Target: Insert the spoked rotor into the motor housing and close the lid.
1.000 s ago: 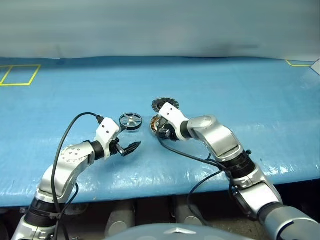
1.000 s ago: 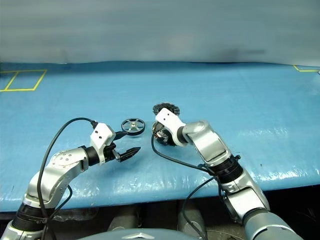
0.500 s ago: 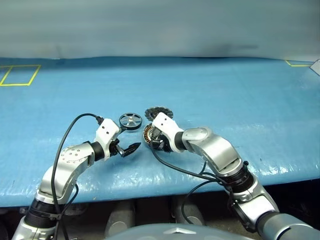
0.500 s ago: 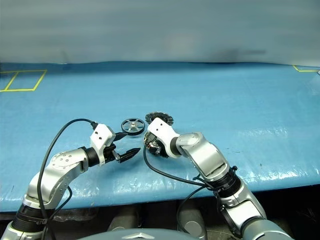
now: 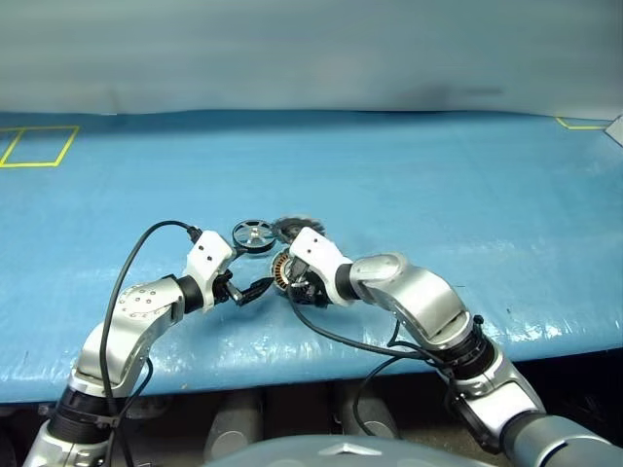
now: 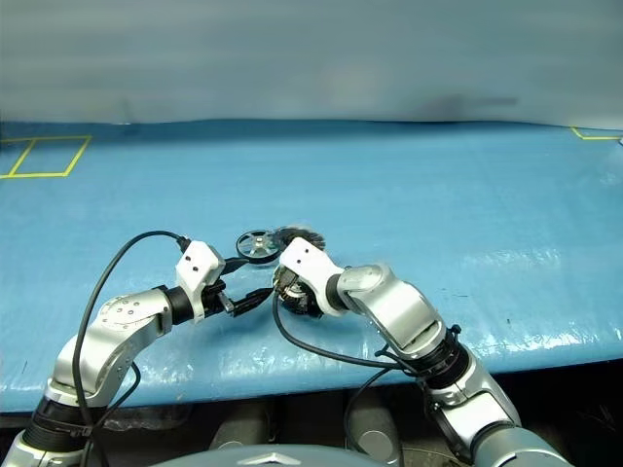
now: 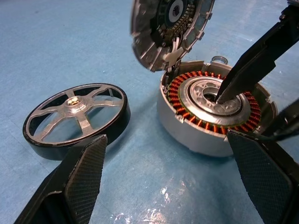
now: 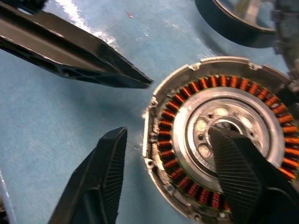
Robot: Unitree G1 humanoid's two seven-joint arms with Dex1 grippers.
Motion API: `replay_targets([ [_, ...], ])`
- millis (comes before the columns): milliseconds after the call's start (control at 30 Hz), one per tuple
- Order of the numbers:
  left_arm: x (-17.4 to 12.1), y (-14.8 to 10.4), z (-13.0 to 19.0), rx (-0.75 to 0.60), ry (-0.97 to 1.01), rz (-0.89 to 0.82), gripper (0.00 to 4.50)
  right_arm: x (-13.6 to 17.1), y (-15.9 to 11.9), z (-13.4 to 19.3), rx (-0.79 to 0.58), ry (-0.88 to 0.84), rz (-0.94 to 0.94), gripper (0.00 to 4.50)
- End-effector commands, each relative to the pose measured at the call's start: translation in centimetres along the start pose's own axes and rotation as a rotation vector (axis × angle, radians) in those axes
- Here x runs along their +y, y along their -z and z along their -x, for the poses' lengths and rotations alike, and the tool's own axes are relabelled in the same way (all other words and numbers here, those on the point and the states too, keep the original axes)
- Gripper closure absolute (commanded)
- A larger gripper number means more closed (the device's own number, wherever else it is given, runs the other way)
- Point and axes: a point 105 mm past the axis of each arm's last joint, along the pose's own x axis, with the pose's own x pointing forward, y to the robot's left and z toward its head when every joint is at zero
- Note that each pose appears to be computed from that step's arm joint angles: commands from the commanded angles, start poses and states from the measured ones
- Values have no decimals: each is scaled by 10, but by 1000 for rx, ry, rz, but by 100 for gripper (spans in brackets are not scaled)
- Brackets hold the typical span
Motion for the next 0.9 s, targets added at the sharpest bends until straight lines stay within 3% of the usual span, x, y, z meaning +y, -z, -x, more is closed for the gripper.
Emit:
replay_targets([
  [33,1,-6,0,-24,-4,-13,0,4,-1,0,-4,-18,3,43],
  [400,2,-7,-1,-24,4,-19,0,-4,-25,37,-98,39,68,43],
  [533,1,-8,0,-25,5,-20,0,-6,-27,57,-204,38,52,43],
  [667,2,-8,3,-27,-3,-20,0,-12,-10,78,-301,82,53,43],
  [767,2,-7,6,-25,-14,-15,0,-27,9,91,-381,207,24,43],
  [900,2,-4,10,-21,-32,-12,0,-50,42,96,-395,366,-148,43],
])
